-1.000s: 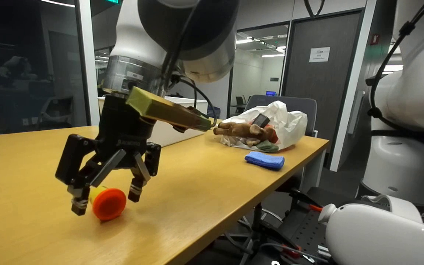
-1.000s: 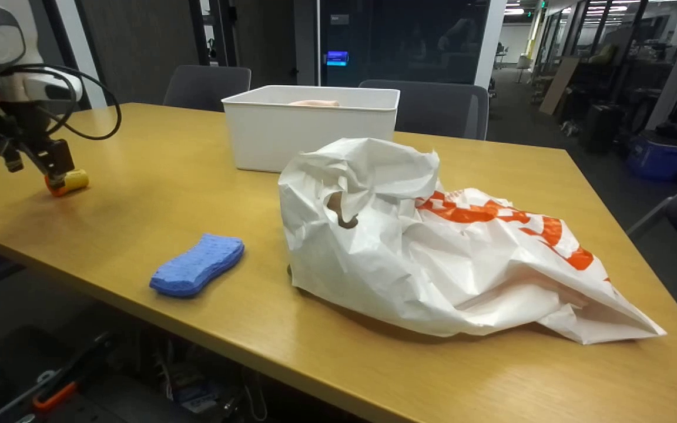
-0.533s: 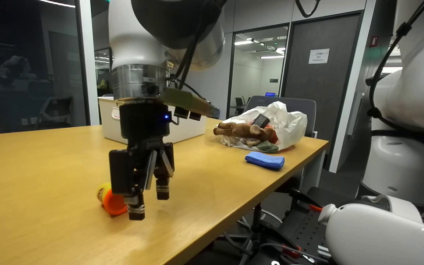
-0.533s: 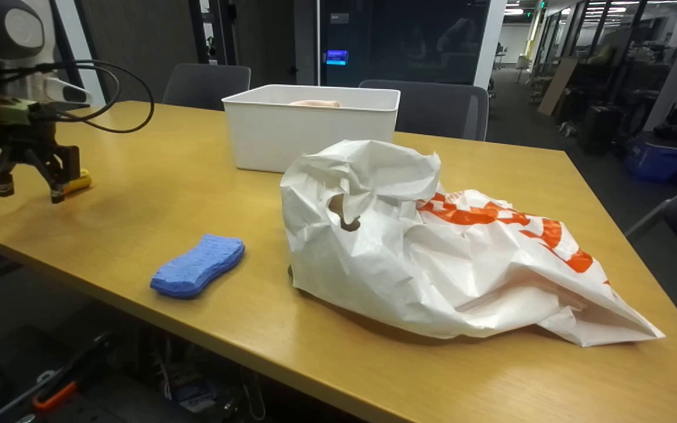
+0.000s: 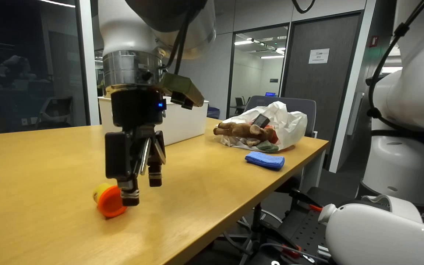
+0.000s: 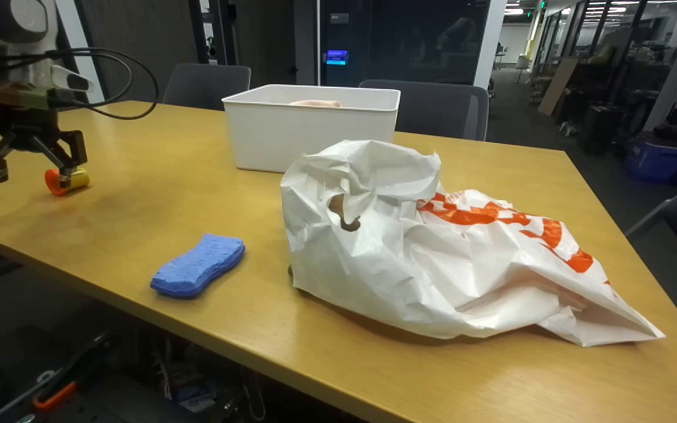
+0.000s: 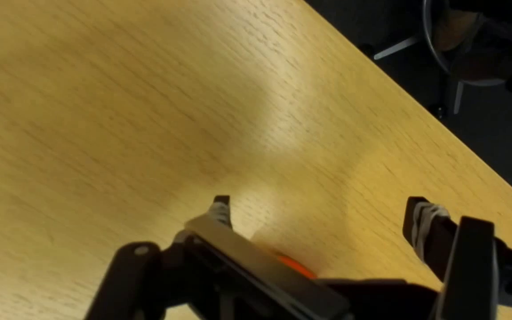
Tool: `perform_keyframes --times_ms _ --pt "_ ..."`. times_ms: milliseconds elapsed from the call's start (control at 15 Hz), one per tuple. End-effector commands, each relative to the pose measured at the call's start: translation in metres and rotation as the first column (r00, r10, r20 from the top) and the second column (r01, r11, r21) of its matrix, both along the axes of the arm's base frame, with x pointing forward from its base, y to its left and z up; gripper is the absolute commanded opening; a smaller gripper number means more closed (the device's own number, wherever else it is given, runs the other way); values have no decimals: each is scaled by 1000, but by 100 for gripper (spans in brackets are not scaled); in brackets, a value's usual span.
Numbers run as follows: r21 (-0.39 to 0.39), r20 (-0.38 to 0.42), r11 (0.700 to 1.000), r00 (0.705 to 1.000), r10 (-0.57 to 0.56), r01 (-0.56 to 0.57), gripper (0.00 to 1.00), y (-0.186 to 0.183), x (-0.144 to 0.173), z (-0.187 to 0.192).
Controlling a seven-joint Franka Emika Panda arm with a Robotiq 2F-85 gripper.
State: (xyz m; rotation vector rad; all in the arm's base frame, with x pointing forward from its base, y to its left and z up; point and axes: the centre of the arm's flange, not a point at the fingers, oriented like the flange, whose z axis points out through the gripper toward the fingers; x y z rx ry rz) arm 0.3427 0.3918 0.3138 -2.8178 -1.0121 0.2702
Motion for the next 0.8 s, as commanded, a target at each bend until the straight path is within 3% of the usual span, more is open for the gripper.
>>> perform_keyframes --times_ms 0,733 --pt "17 51 1000 999 -1 1 100 2 21 -3" --pt "91 49 971 972 -228 223 100 16 55 -9"
